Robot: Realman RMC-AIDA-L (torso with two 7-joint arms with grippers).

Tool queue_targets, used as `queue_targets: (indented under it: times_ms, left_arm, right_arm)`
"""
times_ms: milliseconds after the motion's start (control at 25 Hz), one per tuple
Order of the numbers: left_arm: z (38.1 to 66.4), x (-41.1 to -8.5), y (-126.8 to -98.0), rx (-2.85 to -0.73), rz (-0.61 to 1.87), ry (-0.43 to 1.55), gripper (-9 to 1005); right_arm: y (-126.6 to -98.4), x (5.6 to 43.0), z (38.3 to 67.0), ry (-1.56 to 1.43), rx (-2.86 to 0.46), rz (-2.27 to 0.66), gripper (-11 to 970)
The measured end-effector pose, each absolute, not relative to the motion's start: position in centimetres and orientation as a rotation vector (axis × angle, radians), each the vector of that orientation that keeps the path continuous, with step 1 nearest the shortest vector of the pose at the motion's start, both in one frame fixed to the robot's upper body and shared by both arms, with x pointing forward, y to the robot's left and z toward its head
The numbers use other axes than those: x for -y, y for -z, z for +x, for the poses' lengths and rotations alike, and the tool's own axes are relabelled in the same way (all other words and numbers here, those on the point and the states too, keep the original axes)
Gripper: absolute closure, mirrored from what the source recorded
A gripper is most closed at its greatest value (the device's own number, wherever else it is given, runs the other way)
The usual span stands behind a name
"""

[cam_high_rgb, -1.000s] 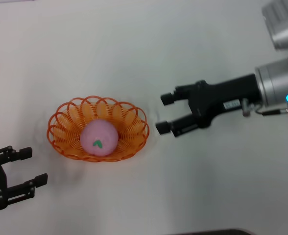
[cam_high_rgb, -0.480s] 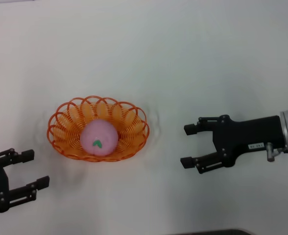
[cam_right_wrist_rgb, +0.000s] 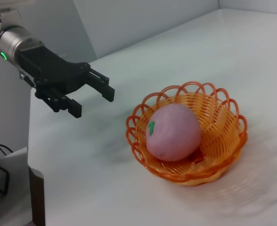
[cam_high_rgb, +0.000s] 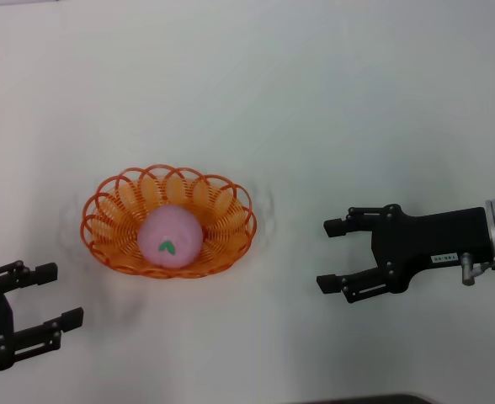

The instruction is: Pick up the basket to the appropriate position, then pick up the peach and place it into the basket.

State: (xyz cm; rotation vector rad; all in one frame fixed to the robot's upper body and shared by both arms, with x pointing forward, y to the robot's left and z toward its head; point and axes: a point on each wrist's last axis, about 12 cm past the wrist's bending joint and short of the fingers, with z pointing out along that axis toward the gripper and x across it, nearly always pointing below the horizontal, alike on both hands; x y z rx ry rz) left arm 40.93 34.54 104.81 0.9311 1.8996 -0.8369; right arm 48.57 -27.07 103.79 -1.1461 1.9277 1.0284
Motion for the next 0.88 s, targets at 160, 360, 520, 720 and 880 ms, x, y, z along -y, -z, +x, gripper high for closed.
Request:
queue_targets:
  times_ms: [160, 360, 520, 720, 880]
  left_arm:
    - [40.93, -34.52, -104.81, -1.900, 0.933, 0.838, 272]
    - [40.87, -34.54, -104.78, -1.902, 0.930, 0.838, 272]
    - [40.88, -34.47, -104.76, -1.902, 0.933, 0.841, 271]
    - [40.84, -34.46, -104.68, -1.902, 0.925, 0.846, 272]
    - [40.85, -34.47, -104.66, -1.902, 0.924, 0.847, 273]
  right_arm:
    - [-103.76, 27.05, 48.55, -1.029, -1.929, -1.145, 10]
    - [-103.83, 27.08, 48.51, -1.035, -1.925, -1.138, 10]
    - [-103.94, 27.20, 48.63, -1.030, -1.918, -1.112, 10]
    - [-104.04, 27.05, 48.73, -1.034, -1.910, -1.107, 10]
    - [-104.15, 26.97, 48.86, -1.034, -1.902, -1.095, 10]
